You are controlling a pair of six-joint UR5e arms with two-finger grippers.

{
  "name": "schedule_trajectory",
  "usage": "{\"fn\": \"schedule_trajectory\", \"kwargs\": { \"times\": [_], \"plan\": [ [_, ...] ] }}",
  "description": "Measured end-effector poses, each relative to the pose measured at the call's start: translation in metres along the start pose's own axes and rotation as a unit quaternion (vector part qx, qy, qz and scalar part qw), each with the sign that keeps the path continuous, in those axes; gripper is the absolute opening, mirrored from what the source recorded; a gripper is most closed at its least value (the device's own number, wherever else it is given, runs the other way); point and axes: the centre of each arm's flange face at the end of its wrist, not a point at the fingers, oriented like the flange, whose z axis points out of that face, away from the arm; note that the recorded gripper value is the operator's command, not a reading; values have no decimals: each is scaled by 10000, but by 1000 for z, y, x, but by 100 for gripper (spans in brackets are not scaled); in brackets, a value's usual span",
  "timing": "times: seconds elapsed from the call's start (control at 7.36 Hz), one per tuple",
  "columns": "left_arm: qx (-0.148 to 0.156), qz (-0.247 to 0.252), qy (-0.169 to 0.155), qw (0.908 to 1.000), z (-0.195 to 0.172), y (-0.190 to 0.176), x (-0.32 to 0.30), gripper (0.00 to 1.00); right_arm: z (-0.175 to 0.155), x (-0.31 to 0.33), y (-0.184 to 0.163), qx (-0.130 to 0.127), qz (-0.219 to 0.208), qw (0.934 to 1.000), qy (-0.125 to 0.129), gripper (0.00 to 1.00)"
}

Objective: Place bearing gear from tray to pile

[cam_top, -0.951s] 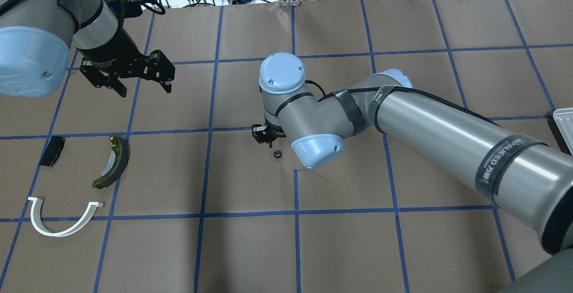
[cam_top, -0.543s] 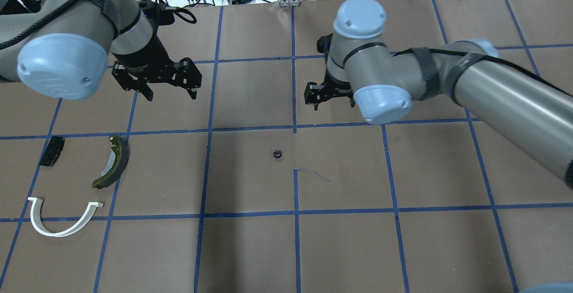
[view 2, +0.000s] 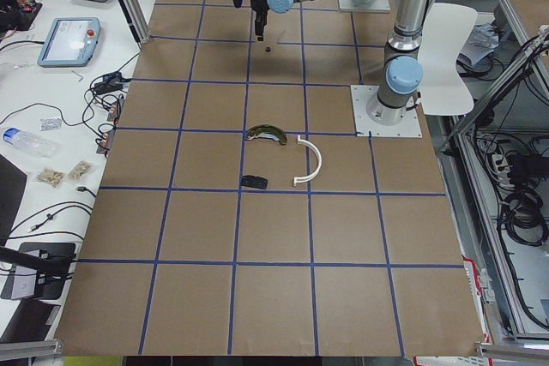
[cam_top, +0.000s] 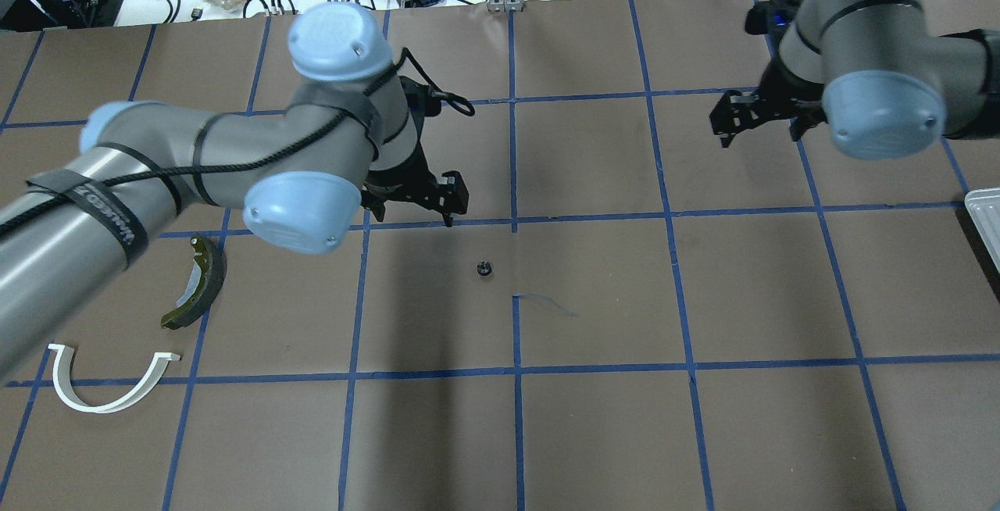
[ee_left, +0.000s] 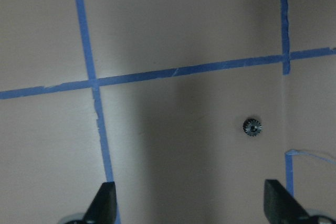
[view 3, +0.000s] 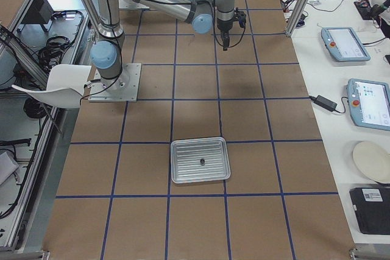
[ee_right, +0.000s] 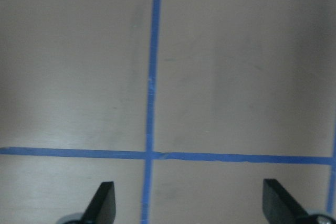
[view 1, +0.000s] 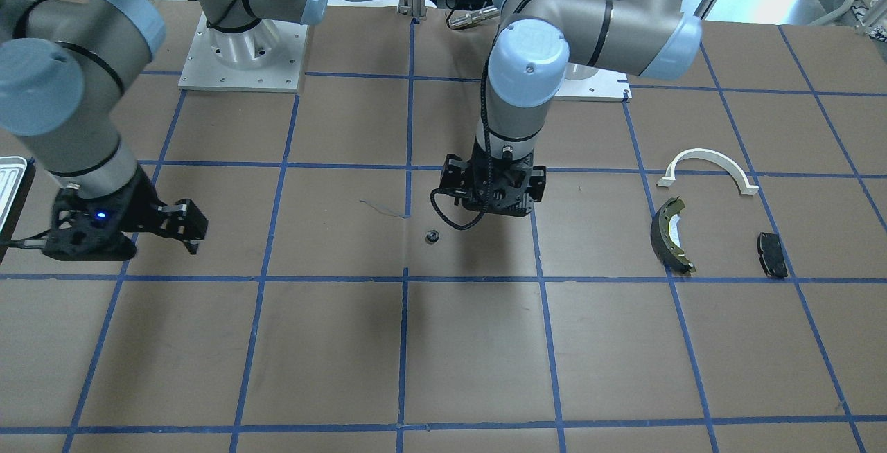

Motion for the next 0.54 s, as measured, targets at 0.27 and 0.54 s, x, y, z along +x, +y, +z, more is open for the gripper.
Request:
{"fn": "schedule_trajectory", "kwargs": {
  "times": [0.27,0.54],
  "plan": [
    [-36,-197,290,9994,51,11,29,100,7,120,32,-251,-99,9996,-6,100],
    [-115,-180,308,9993,83,13,45,98,27,236,79,-418,-278,9987,-125,100]
  ]
}}
